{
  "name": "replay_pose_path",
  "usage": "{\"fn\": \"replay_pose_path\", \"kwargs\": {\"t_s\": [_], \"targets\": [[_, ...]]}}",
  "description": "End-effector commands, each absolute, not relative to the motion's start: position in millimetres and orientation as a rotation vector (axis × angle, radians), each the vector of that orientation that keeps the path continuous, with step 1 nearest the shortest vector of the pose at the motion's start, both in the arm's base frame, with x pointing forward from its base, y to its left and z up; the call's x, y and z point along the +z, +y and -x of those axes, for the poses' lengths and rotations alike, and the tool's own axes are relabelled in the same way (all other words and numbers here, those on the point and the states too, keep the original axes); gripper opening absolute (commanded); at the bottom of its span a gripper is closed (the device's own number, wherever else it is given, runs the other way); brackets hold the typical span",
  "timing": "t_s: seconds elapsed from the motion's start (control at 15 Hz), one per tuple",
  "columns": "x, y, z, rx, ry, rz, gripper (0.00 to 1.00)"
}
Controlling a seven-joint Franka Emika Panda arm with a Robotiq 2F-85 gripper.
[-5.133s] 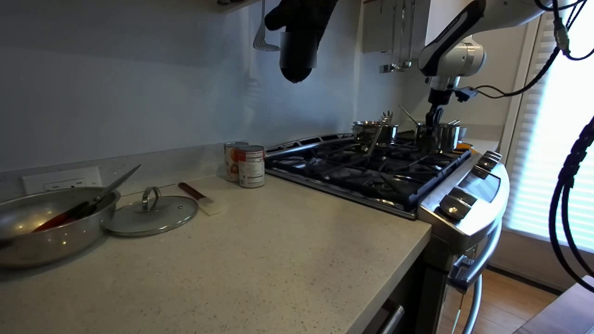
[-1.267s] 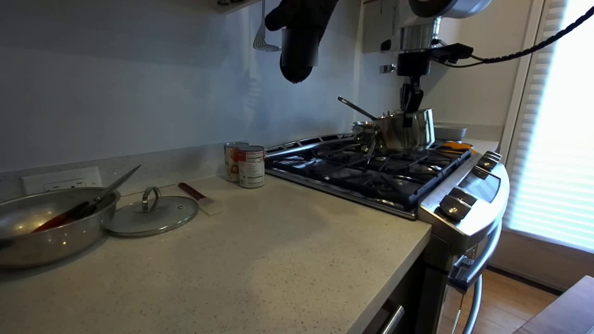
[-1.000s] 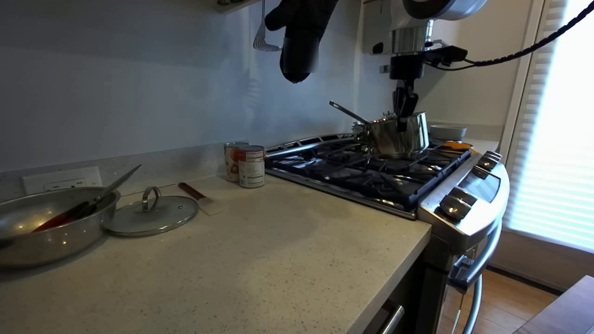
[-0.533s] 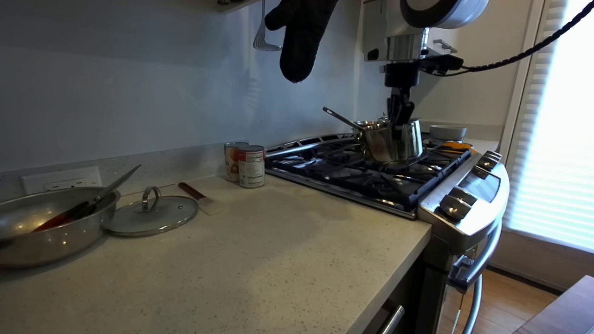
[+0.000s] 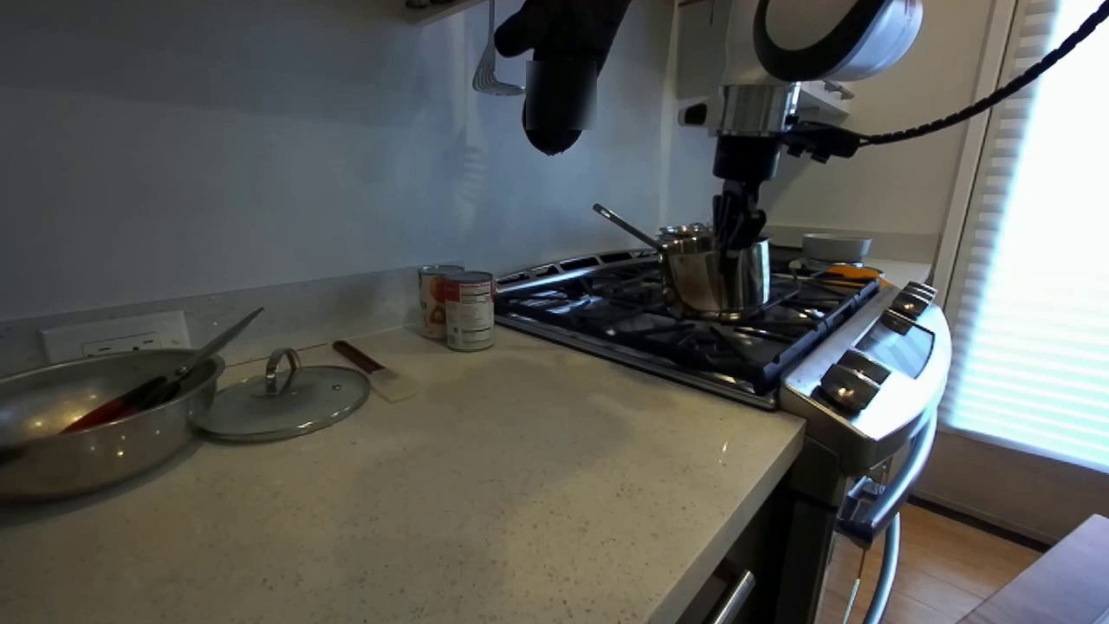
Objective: Move the pot to the left
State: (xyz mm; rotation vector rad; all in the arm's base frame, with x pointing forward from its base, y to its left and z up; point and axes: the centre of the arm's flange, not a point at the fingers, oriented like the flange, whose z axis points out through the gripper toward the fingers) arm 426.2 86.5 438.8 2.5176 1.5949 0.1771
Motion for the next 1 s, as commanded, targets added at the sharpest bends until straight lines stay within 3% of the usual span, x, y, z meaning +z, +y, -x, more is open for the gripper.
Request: {"fn": "replay_pose_path", "kwargs": {"t_s": [0.0,0.93], "targets": [[449.9,77.4,-416.5,0.304,1.659,-2.494,0.02],[439.9,61.2,-424.0,0.348,1.735,-2.506,0.02]]}}
